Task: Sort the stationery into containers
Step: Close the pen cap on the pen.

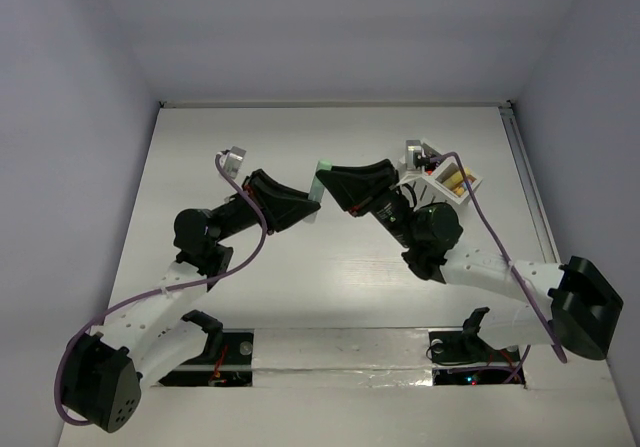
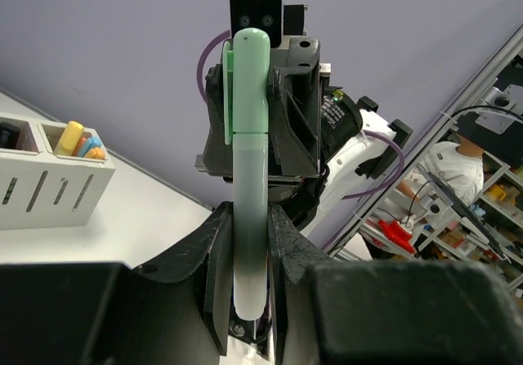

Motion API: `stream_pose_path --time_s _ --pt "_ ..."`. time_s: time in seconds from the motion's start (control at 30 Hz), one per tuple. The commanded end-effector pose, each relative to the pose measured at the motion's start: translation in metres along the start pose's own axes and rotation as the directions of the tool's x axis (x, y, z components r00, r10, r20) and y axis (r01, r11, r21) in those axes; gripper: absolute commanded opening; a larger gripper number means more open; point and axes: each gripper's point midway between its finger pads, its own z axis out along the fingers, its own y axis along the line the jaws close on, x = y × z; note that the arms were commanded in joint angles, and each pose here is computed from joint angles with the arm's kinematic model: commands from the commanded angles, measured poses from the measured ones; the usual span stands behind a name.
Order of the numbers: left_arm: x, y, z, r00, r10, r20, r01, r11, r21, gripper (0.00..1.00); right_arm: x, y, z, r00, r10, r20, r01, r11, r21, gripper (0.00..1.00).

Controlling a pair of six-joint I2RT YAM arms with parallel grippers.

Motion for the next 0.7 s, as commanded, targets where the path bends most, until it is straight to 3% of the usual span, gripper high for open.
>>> stream_pose_path --time_s 0.0,0.43,0.57,0.67 --pt "-0.099 -0.079 0.005 0.898 0.213 0.384 -0.279 0.952 0.124 0.0 0.123 -0.037 -0.06 0.885 0.034 -0.464 0.016 0.994 0.104 0.0" --pt "-0.12 -0.101 0.017 0.885 0.245 0.396 -0.326 0.933 0.152 0.0 0.208 -0.053 -0.12 0.774 0.15 -0.616 -0.002 0.972 0.234 0.0" --pt "-0.127 -0.109 0.017 0.871 0.283 0.402 -0.358 0.925 0.124 0.0 0.21 -0.055 -0.128 0.785 0.184 -0.592 -0.026 0.964 0.265 0.0" --pt "-0.118 -0.1 0.018 0.894 0.274 0.354 -0.331 0.937 0.111 0.0 0.191 -0.062 -0.122 0.831 0.161 -0.532 0.015 0.951 0.31 0.0"
